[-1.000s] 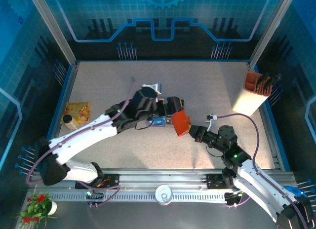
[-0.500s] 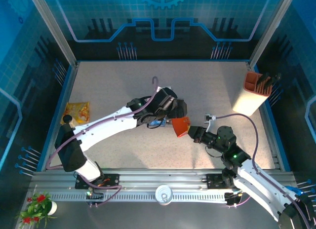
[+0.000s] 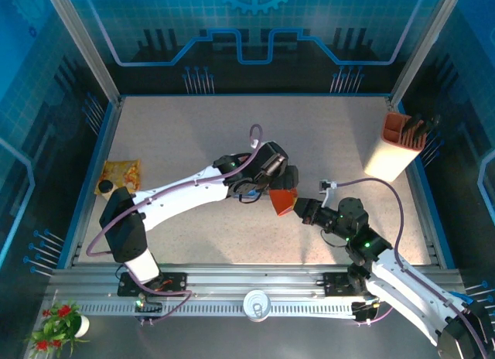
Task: Put the credit cards into the card holder
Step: Open the card holder at the bottom-center of the table.
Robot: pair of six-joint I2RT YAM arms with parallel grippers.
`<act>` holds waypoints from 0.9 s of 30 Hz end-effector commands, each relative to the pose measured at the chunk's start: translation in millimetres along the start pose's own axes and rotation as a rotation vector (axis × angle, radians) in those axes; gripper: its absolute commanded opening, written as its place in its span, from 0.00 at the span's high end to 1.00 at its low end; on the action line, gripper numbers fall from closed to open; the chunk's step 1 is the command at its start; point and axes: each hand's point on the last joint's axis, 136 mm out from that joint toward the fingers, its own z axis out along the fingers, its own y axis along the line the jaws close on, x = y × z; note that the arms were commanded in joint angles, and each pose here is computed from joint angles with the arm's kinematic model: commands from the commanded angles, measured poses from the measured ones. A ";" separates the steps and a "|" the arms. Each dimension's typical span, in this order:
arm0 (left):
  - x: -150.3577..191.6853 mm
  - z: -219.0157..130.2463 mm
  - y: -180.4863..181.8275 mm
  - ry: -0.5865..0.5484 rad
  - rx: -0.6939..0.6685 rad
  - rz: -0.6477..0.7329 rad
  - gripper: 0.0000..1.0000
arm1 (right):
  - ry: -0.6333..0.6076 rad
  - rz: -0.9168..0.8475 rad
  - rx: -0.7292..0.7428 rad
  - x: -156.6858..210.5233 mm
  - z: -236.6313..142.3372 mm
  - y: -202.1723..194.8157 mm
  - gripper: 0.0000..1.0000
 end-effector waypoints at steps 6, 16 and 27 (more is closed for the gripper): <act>16.0 2.5 26.8 0.014 -0.077 0.008 0.01 | -0.024 -0.025 -0.014 -5.9 -2.6 9.2 1.00; 12.7 -19.7 42.9 -0.037 -0.076 -0.013 0.01 | -0.028 -0.014 0.023 -2.4 -4.0 -1.6 1.00; 42.9 -21.8 79.7 -0.014 -0.099 -0.040 0.01 | -0.033 0.005 0.022 -2.7 -3.0 -2.4 1.00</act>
